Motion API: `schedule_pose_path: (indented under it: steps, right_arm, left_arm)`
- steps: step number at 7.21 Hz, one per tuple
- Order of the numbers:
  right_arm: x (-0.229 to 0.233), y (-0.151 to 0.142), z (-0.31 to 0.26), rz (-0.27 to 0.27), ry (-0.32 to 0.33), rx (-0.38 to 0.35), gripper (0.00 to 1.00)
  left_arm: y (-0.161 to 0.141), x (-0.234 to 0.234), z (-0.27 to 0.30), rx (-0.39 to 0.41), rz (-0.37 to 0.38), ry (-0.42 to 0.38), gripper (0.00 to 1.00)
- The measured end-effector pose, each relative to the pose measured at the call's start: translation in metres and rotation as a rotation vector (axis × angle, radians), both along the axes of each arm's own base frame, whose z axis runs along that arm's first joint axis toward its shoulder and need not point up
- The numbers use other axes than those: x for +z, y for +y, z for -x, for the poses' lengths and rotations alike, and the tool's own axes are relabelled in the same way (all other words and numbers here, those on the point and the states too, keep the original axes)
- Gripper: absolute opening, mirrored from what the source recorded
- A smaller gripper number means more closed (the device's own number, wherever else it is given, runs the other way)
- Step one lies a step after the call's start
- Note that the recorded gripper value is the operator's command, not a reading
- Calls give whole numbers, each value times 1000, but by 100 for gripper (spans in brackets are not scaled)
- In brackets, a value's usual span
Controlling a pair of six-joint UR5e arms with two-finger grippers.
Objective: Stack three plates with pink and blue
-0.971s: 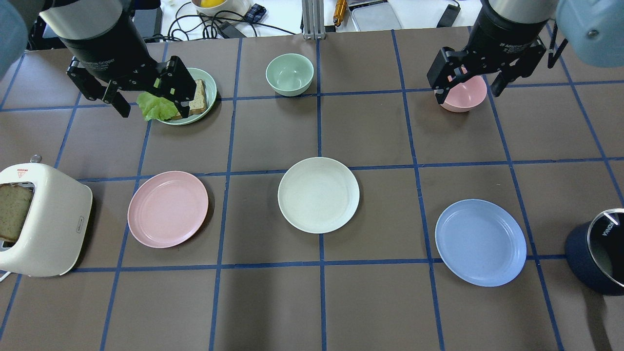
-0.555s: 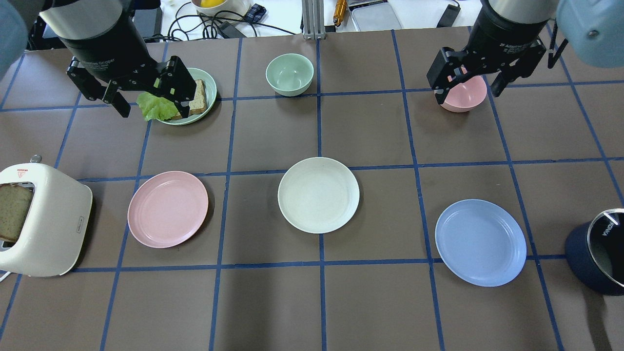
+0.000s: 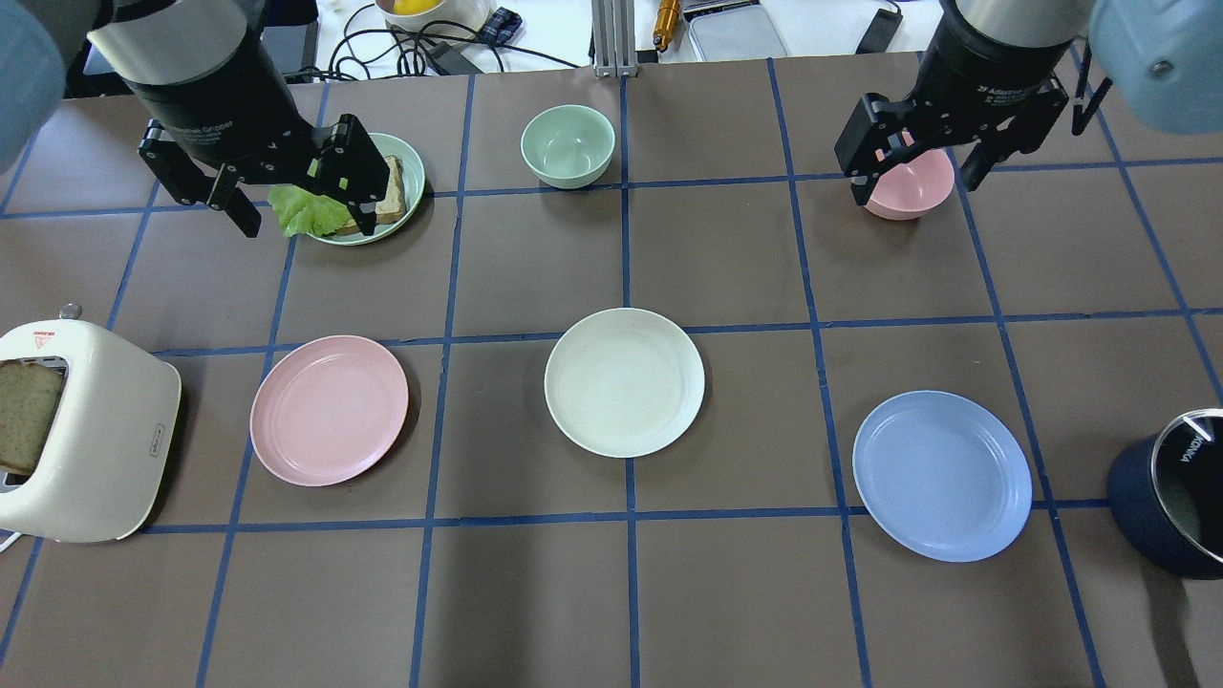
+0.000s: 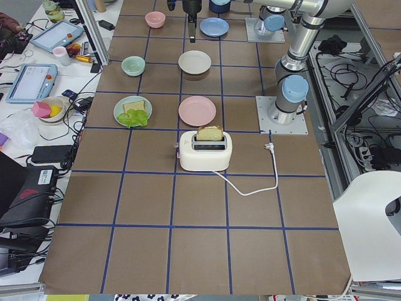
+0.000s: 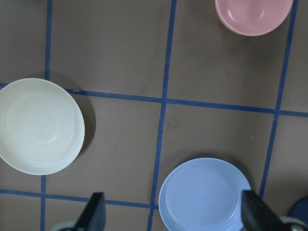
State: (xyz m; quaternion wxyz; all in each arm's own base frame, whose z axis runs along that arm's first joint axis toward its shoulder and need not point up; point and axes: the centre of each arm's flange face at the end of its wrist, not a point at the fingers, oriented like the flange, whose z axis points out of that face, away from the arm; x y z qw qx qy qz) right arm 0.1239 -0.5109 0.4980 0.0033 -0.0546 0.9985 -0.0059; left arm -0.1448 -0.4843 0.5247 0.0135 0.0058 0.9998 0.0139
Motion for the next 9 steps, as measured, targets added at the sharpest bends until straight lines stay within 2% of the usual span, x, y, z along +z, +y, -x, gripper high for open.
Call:
schedule_pose_path:
  steps: [2, 4, 6, 8, 9]
  right_arm:
    - [0, 0, 0, 1, -2, 1, 100]
    - [0, 0, -1, 2, -3, 1, 100]
    - [0, 0, -1, 1, -5, 1, 100]
    - [0, 0, -1, 1, -5, 1, 100]
    - [0, 0, -1, 1, -5, 1, 100]
  left_arm:
    - [0, -11, 0, 1, -25, 0, 100]
    - [9, -47, 0, -3, -49, -3, 97]
    - [2, -100, 0, 1, 11, -7, 86]
    - [8, -148, -3, 17, 36, -11, 83]
    - [11, -169, -4, 35, 51, -11, 78]
